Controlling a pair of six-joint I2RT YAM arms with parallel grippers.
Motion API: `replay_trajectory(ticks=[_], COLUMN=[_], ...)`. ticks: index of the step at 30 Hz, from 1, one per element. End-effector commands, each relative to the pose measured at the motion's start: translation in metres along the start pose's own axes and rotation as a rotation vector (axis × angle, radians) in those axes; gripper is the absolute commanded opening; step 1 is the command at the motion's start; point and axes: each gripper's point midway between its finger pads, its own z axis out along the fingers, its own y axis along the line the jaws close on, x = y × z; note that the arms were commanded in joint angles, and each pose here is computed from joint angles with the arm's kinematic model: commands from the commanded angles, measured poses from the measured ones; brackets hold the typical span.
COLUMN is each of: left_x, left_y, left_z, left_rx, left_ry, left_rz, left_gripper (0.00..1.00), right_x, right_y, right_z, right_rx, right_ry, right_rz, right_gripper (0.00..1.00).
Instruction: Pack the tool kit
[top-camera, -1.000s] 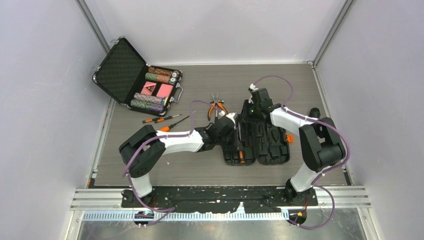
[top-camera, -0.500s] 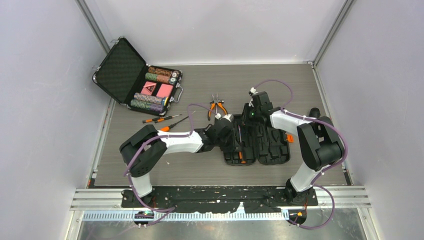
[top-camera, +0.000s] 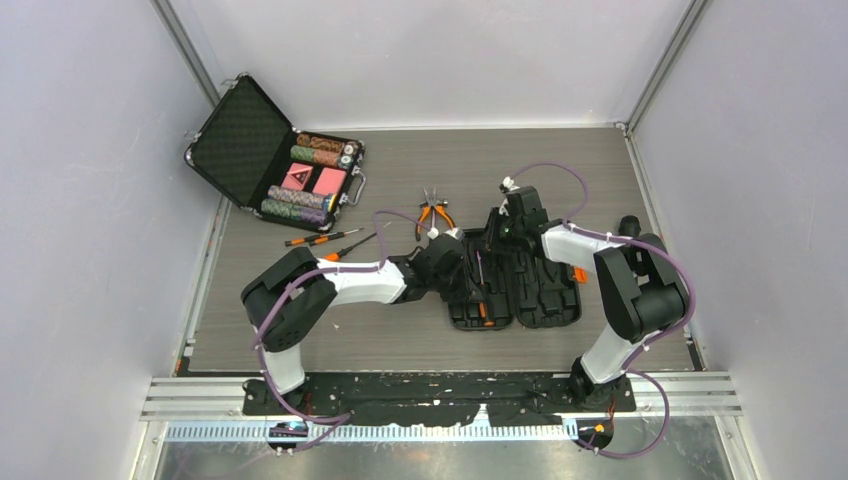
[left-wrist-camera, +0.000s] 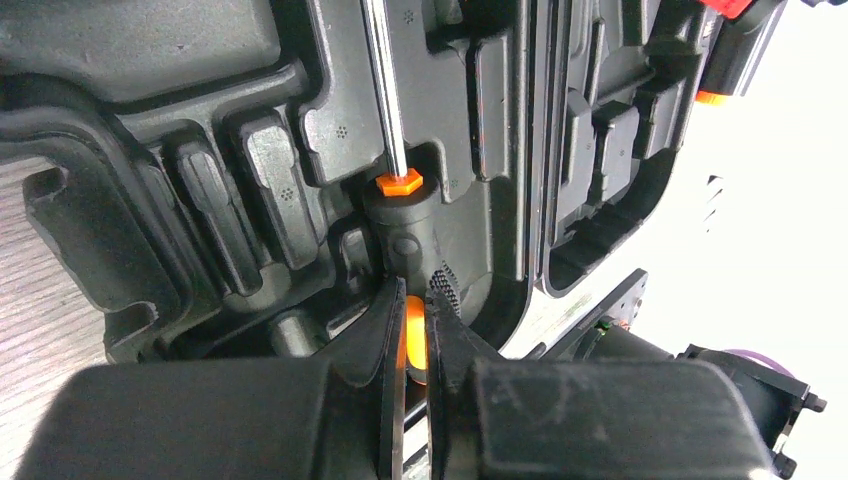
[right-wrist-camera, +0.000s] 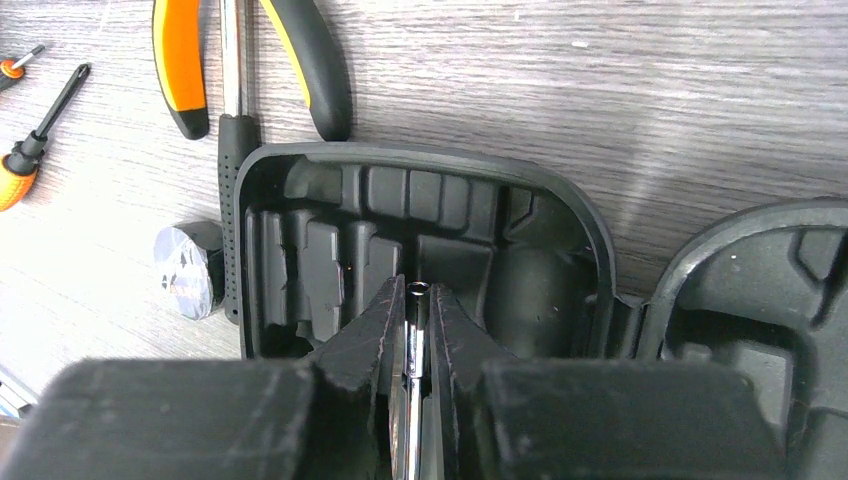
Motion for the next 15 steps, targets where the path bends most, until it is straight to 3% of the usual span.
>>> replay_trajectory(ticks=[1,15], left_x=[0.017,0.022], left_y=[0.038,0.057], left_z=[0.013,0.013], left_rx=[-0.115,-0.175], left_ry=[0.041,0.058], left_rz=[-0.018,-0.070], left_gripper=[0.07,0.06], right_x=[0.044,0.071], right_y=[-0.041,-0.073], right_z=[0.011,0.007], right_rx=[0.145,0.259], right_ry=[0.097,0.117], right_rz=[0.017,0.078], right_gripper=[0.06,0.05])
